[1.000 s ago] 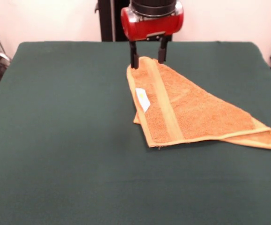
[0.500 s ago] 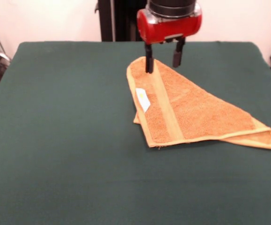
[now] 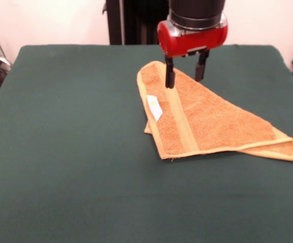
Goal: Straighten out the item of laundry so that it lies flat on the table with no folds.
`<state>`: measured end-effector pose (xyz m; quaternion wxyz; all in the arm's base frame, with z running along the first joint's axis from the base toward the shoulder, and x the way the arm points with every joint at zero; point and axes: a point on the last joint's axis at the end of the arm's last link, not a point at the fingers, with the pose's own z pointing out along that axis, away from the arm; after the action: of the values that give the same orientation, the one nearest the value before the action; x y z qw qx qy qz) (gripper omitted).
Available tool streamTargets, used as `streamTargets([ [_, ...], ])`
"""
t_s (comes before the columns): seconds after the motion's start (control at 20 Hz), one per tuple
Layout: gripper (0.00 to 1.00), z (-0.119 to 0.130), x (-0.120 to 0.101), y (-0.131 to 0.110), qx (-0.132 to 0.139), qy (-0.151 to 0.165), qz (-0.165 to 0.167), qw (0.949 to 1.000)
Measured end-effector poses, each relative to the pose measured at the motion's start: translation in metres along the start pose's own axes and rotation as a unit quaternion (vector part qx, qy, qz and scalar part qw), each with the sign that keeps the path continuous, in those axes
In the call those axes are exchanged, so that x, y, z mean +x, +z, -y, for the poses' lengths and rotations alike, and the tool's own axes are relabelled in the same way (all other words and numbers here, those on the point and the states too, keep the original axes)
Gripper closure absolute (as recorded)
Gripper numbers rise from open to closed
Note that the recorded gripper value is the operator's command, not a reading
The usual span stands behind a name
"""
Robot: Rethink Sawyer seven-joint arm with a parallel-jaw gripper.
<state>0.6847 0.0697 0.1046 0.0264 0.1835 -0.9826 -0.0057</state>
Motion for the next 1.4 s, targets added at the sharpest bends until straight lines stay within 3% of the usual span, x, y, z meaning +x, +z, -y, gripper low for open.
streamTargets([
  [0.9, 0.00, 0.011, -0.018, 0.050, -0.021, 0.018, 0.005, 0.9996],
  [1.4, 0.00, 0.027, -0.035, 0.050, -0.017, 0.031, 0.021, 0.9992],
])
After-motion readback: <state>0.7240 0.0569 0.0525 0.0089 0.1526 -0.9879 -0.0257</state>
